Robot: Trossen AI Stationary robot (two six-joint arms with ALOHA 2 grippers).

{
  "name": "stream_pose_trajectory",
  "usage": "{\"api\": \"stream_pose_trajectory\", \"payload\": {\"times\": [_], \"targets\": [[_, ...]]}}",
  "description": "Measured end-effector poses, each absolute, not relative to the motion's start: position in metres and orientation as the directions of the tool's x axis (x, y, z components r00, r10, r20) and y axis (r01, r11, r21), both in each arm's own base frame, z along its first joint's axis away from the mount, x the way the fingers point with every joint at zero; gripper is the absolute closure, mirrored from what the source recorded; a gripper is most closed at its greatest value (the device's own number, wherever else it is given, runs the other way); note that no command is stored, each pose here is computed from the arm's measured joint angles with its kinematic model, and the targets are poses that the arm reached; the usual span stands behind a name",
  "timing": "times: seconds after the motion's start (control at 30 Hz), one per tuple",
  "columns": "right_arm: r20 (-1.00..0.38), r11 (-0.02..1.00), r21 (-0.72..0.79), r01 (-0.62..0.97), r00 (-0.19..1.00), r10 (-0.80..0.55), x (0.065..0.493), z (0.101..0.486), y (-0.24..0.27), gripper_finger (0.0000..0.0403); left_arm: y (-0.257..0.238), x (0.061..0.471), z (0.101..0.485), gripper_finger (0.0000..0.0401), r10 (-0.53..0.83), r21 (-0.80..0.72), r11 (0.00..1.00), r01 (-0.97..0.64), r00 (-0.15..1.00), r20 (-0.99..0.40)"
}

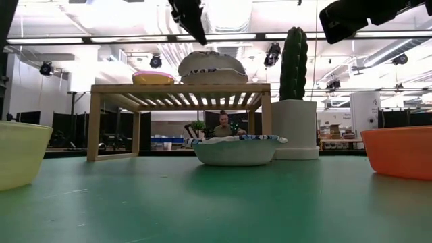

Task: Place and stack bowls onto a shelf
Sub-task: Stack the middle white patterned bowl on top of the white patterned bowl on the shelf, then stack the orange bowl on top of the purple bowl on the shelf

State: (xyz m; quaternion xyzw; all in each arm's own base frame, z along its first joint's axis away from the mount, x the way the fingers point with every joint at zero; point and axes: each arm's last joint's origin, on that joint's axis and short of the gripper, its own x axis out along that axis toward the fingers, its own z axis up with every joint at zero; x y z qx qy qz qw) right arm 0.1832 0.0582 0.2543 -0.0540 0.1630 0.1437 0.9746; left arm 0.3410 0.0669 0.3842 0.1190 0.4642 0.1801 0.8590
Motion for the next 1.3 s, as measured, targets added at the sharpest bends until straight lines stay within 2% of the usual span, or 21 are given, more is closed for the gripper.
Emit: {"api": "stream_pose_trajectory", "payload": {"times": [0.17,0.4,0.73,1.03,1.3], "targets": [[-0.333,0.953,-0.058,-0.298,0.906,0.262,0.183,0.254,0.058,0.0385,0.067,0.343,0.367,0.0399,0.414,0.365,0.910,-0.195,0.466,-0.782],[-0.333,0.953,-0.058,-0.298,0.906,0.262,0.183,0.254,0.058,0.0385,0.068,0.345,0.357,0.0399,0.417,0.364,0.909,-0.204,0.460,-0.784],[-0.333,0.954,-0.053,-0.296,0.906,0.262,0.183,0.254,0.058,0.0385,0.050,0.345,0.365,0.0400,0.395,0.291,0.917,-0.274,0.509,-0.765],[-0.333,0.970,0.027,-0.242,0.913,0.237,0.183,0.254,0.057,0.0385,-0.012,0.342,0.363,0.0400,0.285,0.283,0.955,-0.087,0.532,-0.798],[-0.386,0.973,0.170,-0.156,0.898,0.212,0.192,0.244,0.060,0.0385,-0.073,0.320,0.364,0.0400,0.187,0.292,0.949,0.117,0.537,-0.823]]}}
